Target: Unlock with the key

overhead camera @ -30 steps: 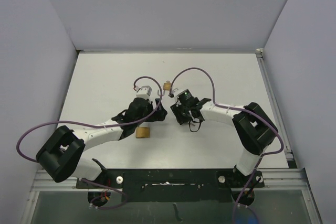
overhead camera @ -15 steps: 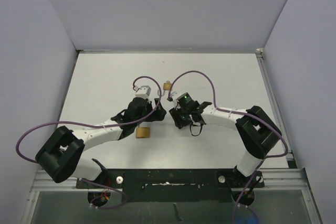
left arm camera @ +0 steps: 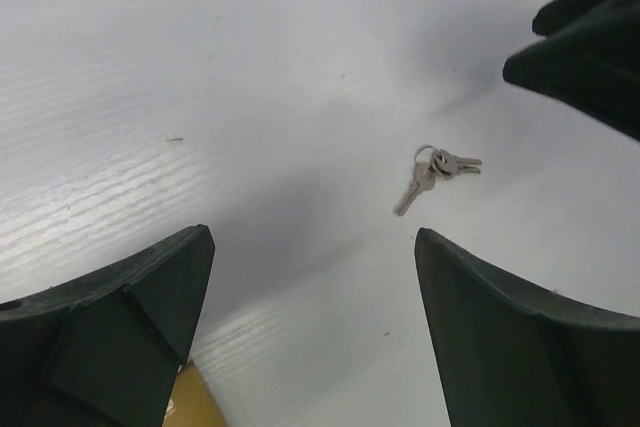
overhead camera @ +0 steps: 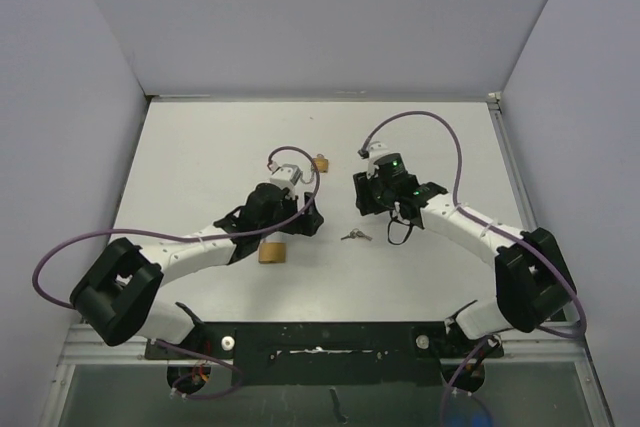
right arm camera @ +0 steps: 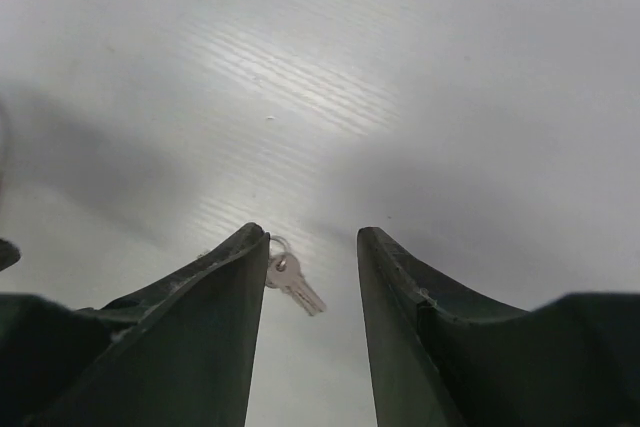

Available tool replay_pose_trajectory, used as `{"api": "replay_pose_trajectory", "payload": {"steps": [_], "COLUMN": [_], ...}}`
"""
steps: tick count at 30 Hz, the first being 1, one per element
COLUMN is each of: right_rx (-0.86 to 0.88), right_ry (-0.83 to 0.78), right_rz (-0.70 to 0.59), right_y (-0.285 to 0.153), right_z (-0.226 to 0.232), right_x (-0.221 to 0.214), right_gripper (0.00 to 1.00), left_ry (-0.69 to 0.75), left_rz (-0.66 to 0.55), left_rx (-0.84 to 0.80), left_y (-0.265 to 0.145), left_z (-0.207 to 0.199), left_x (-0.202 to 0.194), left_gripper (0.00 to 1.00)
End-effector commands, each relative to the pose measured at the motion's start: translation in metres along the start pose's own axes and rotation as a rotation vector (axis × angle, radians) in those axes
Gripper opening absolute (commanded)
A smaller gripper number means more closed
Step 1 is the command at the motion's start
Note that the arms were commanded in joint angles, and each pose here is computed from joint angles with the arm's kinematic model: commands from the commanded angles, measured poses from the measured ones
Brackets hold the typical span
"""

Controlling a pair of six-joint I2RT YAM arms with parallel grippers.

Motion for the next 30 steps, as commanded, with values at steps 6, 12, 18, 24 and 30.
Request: {"api": "replay_pose_trajectory", "payload": {"steps": [6, 12, 18, 24, 30], "right_rx": [-0.104, -0.111, -0.119, -0.139, -0.19], "right_ry": [0.104, 0.111, 0.123, 0.141, 0.194], "right_rz": [-0.069, -0.089, -0.111, -0.128, -0.17], "right_y": [-0.034, -0.041, -0.05, -0.06, -0.076], "right_z": [-0.035, -0.038, -0.043, -0.053, -0.068], "right_x": [0.005, 0.006, 0.005, 0.002, 0.001], "right_gripper": [0.43, 0.43, 0.44, 0.44, 0.45], "left_ry": [0.312, 0.471, 0.512, 0.557, 0.591], "left_rz": [0.109, 0.181, 0.24, 0.298, 0.315], "left_rx": [-0.188, -0.137, -0.087, -0.087, -0.104], "left_y": [0.019, 0.037, 0.05, 0.059, 0.064], "left_z": [-0.056, -0.067, -0.062, -0.057, -0.055], "left_x": [0.0, -0.018, -0.027, -0.035, -0.041], "left_gripper": [0.81, 0.81, 0.77, 0.74, 0.71]}}
Point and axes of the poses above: each gripper's point midway between its finger pads, its own y axis out along the fingers, its own z axis along the line the jaws close on, x = y × z, the point moved 7 cm from there along -y, back along the fingers, and after that the axes turned 12 degrees about -y, right-handed, at the moved point
